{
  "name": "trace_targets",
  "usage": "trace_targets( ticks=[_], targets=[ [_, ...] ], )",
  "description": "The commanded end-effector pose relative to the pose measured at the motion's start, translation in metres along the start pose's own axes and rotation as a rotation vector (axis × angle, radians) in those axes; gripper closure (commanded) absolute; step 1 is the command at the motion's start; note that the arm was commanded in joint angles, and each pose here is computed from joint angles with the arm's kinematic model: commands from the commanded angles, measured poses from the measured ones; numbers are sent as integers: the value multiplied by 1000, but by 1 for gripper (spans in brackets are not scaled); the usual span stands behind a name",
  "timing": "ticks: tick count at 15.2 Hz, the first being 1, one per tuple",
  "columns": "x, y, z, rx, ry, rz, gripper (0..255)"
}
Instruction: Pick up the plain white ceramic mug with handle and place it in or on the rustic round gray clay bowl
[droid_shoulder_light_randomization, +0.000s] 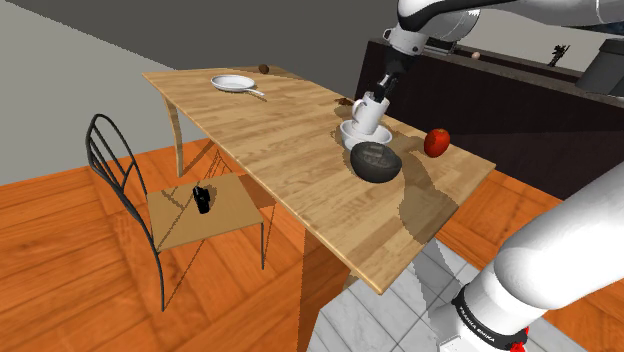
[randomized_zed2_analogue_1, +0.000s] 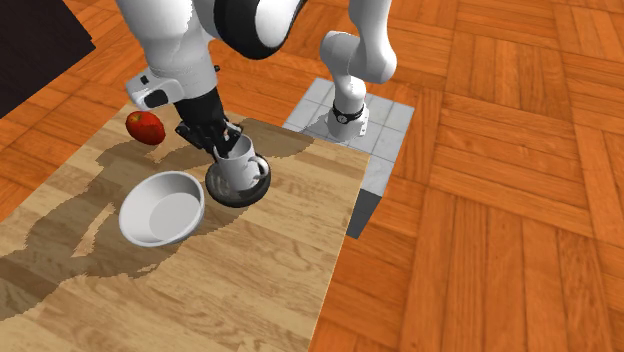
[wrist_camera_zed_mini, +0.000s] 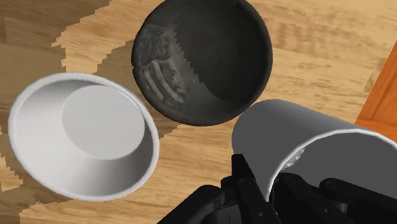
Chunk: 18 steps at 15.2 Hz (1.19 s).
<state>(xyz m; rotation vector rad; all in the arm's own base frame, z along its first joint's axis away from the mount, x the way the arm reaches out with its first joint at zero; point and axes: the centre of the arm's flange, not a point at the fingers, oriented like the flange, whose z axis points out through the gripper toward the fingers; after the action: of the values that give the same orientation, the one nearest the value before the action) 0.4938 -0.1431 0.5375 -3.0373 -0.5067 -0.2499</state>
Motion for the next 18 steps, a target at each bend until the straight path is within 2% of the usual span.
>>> trace_targets(
  ticks=[1, 3, 18],
  targets=[
    [-18, 18, -7, 0, 1, -1, 255],
    [-36, 35, -13, 0, 1, -1, 255],
    [-50, 37, 66, 0, 1, -1, 255]
  ],
)
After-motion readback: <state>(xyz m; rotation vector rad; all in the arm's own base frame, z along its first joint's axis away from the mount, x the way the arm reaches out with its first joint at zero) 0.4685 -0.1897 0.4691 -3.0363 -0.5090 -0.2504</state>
